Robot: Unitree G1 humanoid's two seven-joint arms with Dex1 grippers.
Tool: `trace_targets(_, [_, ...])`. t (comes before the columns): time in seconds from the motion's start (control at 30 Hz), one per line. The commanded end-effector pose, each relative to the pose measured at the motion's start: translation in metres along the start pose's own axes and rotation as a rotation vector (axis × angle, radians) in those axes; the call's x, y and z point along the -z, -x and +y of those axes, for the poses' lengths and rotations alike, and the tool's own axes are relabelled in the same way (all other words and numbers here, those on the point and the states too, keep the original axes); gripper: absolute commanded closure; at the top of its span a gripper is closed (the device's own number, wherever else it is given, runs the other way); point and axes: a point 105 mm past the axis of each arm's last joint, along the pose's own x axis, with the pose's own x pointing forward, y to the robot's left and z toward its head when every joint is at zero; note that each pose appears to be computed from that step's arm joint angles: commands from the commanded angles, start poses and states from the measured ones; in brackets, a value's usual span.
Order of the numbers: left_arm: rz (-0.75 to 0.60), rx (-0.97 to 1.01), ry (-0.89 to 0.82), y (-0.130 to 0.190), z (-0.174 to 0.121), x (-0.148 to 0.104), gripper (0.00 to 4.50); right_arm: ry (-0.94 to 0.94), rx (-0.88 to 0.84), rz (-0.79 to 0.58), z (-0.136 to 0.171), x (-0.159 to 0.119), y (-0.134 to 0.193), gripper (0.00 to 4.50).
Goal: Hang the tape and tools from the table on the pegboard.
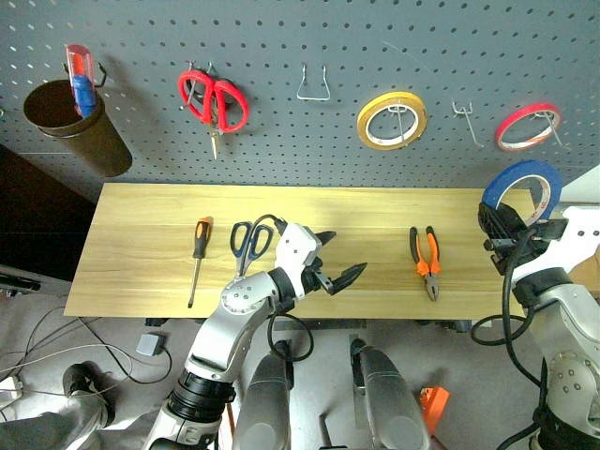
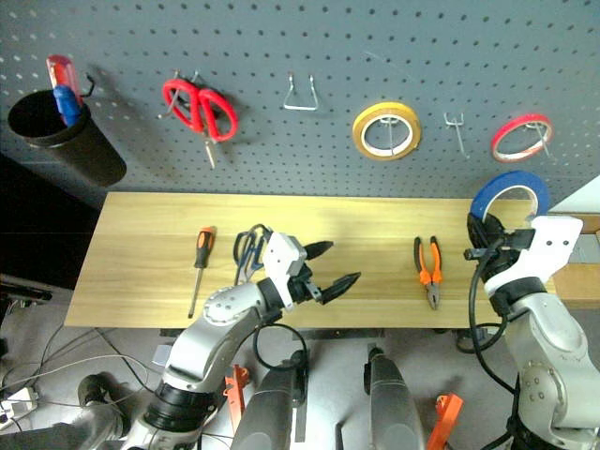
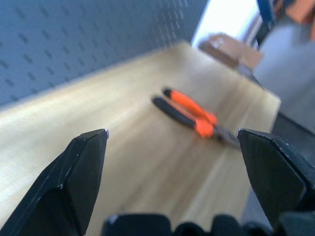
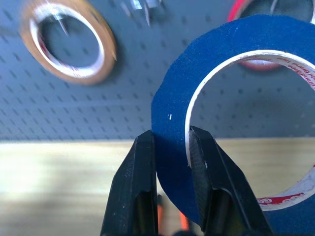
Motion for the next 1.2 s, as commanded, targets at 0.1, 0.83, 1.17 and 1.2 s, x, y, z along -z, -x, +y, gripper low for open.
trace_targets(0.1, [-0.067,0.032,-0.013,-0.001,-0.012,-0.015,0.0,0.033,-0.011,-0.118,0.011,-0.028,-0.003,4.14])
trace_targets(0.83, [-0.017,-0.004,-0.001,0.005,-0.005,0.001,0.0,0.047,-0.253,-0.172,0.065,-0.03,-0.046,4.14])
trace_targets(1.17, [-0.02,-0.02,-0.022,0.004,0.0,-0.004,0.0,0.103,-0.25,-0.151,0.052,-0.01,-0.102,4.14])
trace_targets(1.2, [-0.02,-0.021,-0.024,0.004,0.0,-0.004,0.0,0.103,-0.237,-0.155,0.049,-0.012,-0.107,4.14])
